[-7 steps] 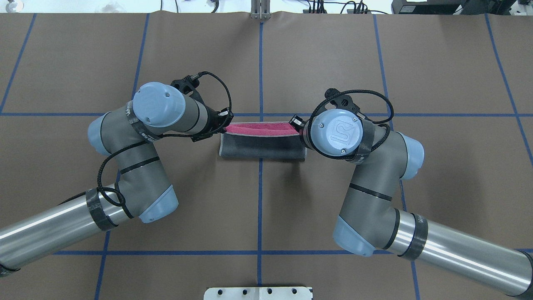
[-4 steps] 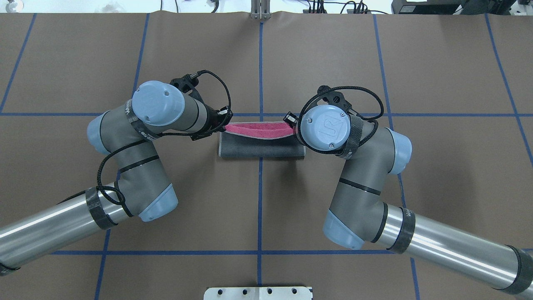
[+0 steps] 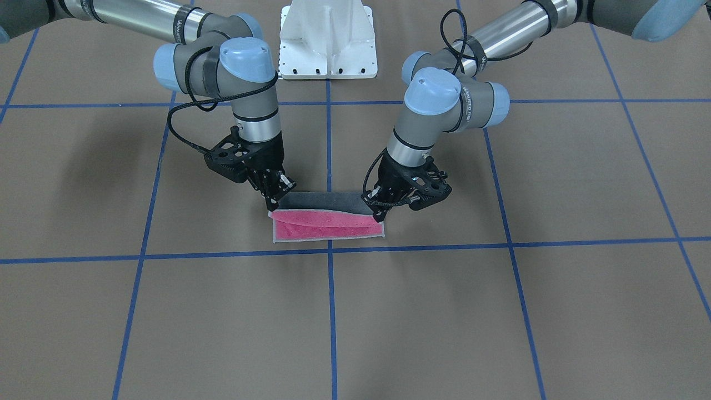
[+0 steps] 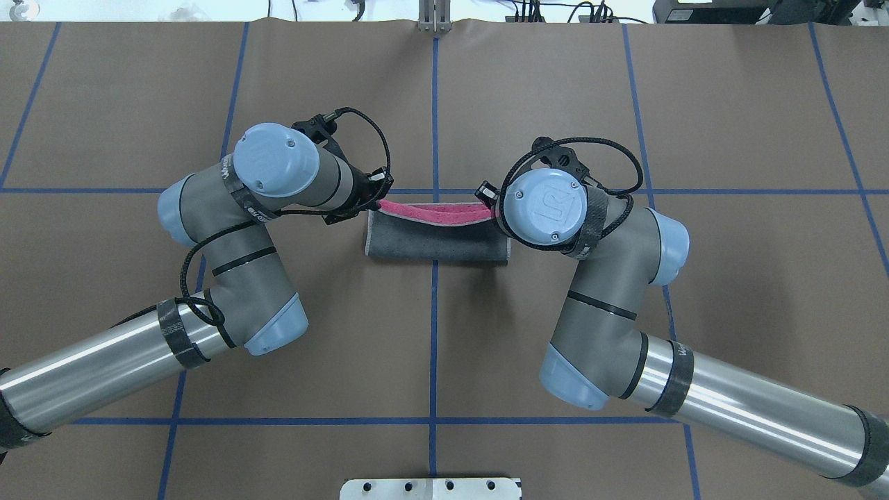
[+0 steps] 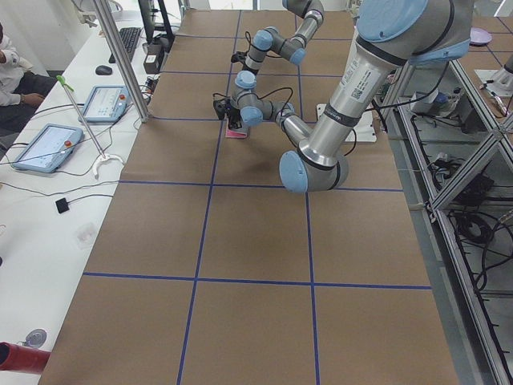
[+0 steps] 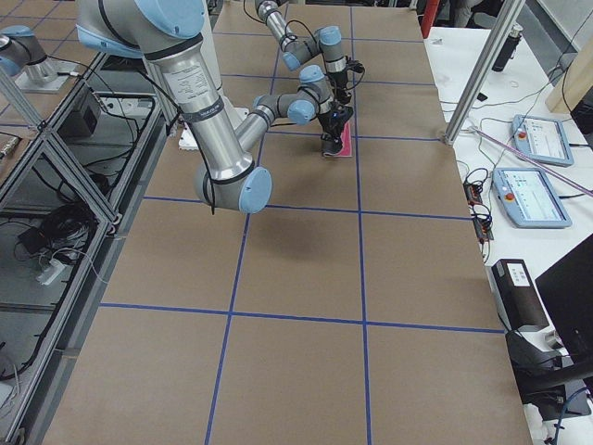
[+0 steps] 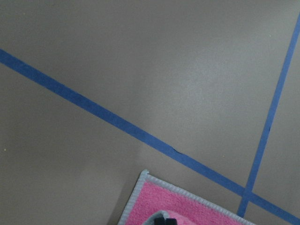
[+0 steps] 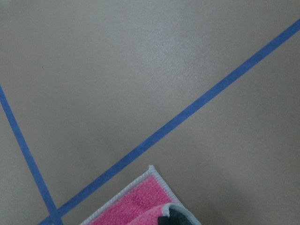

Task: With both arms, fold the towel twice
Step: 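Raise the right gripper away while the left gripper moves to the strip end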

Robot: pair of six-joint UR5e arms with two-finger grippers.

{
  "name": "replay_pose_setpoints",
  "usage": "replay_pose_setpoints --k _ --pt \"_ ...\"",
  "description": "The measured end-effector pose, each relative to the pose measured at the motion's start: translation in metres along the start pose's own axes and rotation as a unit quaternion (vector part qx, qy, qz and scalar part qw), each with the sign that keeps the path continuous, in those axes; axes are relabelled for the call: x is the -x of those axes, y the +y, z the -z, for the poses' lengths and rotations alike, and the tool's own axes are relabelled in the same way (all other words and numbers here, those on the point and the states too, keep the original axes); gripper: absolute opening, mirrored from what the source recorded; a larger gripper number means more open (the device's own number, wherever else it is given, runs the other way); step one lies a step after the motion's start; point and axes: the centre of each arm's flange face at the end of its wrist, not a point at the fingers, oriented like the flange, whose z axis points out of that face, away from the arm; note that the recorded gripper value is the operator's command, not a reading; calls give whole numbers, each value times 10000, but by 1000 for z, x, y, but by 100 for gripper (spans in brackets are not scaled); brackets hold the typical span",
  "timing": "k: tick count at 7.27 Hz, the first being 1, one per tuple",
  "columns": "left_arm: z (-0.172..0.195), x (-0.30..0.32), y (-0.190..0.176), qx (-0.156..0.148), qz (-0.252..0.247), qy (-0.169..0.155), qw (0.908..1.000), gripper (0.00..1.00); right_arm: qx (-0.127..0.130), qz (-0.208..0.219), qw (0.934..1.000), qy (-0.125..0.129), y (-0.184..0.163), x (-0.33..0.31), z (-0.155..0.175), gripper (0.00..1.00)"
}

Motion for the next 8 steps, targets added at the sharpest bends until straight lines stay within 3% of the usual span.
replay_pose_setpoints --k 1,3,5,8 --pt "-1 0 -3 -15 11 -13 10000 22 -11 6 10000 10 -1 0 -1 2" --pt "-4 1 -11 -67 49 -46 10000 97 -56 -26 10000 -31 -11 1 -7 100" --pt "-5 0 -27 -159 115 -60 9998 99 -116 -80 9999 -48 -36 10 -29 100" --pt "6 -13 -36 -186 141 62 9997 99 103 111 9998 -112 -73 29 -19 100"
